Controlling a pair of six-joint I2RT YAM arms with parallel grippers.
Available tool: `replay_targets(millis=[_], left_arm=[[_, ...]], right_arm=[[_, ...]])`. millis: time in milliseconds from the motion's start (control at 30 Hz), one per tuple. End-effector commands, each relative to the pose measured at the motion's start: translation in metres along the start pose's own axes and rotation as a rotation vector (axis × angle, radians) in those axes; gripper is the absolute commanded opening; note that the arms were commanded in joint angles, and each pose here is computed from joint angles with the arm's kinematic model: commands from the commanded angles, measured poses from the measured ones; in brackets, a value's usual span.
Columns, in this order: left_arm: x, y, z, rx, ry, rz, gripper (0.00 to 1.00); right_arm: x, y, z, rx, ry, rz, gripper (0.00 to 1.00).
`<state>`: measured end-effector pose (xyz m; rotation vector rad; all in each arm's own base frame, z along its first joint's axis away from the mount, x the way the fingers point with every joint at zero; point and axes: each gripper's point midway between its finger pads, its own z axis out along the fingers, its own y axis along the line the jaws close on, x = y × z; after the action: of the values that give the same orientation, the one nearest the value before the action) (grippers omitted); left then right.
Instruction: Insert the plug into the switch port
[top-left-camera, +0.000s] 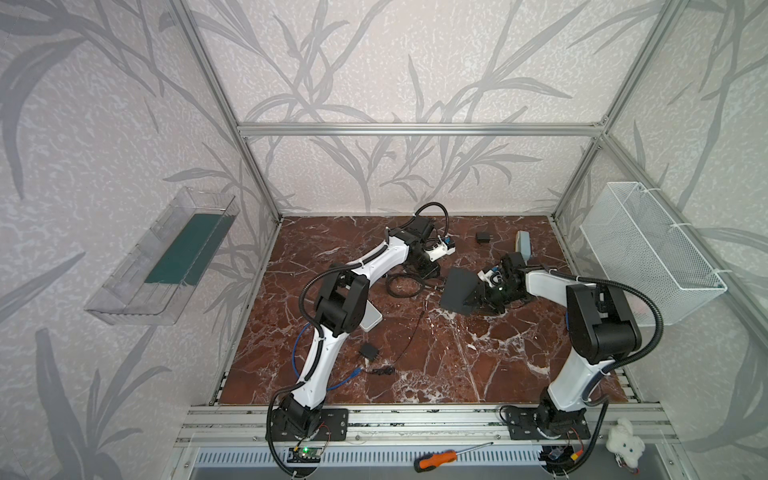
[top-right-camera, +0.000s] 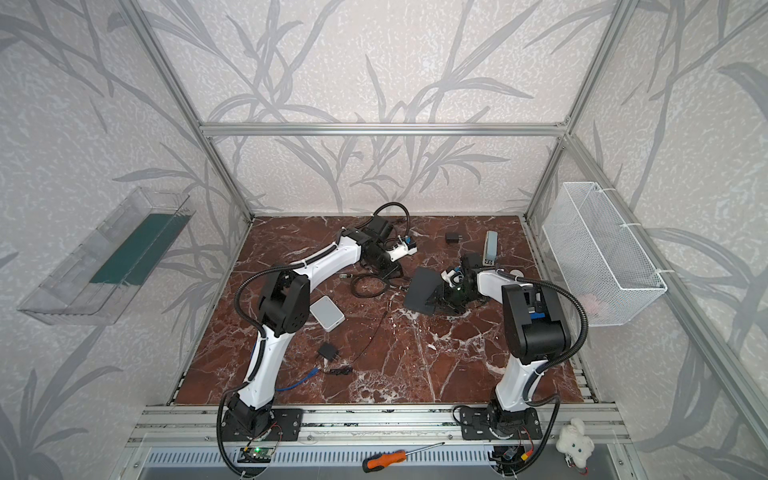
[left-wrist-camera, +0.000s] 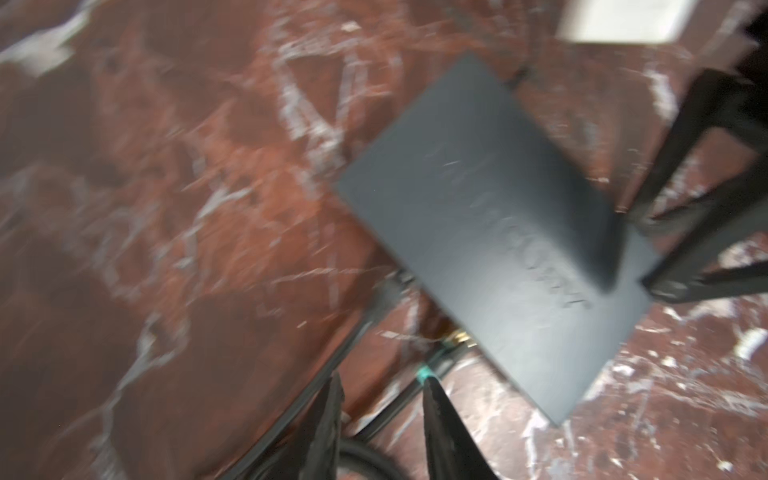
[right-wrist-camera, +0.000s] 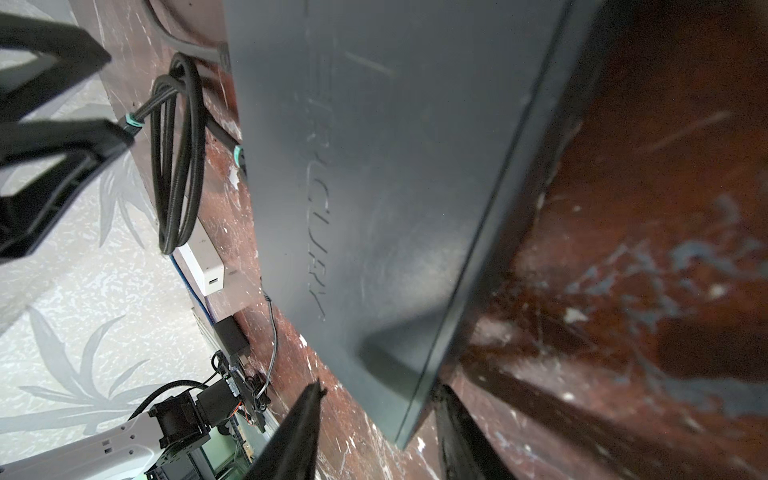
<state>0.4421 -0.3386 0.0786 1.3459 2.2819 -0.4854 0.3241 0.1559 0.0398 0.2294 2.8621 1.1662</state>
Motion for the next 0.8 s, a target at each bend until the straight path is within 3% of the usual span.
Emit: replay_targets(millis=[0, 133, 233, 467, 567, 767], left_arm=[[-0.025, 0.037, -0.051, -0.195, -0.112, -0.136, 0.36], [-0.031, 0.063, -0.084, -0.36, -0.238, -0.293, 0.4], [-0.021, 0.072, -0.104, -0.437, -0.254, -0.385, 0.43], [0.064, 0.082, -0.12, -0.567, -0.059, -0.652, 0.43], [0.107, 0.086, -0.133, -0.614, 0.001, -0.794, 0.43], [0.169, 0.077, -0.149, -0.674, 0.131, -0.926, 0.45]], right_arm=[[-0.007, -0.001, 0.005, -0.001, -0.015, 0.013, 0.47], [-0.026, 0.001, 0.019, 0.002, -0.044, 0.002, 0.47], [-0.035, 0.016, 0.025, -0.047, -0.057, -0.006, 0.47], [-0.037, 0.041, 0.002, -0.114, -0.07, -0.059, 0.5], [-0.025, 0.033, -0.007, -0.062, -0.047, -0.062, 0.5], [-0.001, 0.029, -0.016, 0.023, -0.026, -0.149, 0.48]])
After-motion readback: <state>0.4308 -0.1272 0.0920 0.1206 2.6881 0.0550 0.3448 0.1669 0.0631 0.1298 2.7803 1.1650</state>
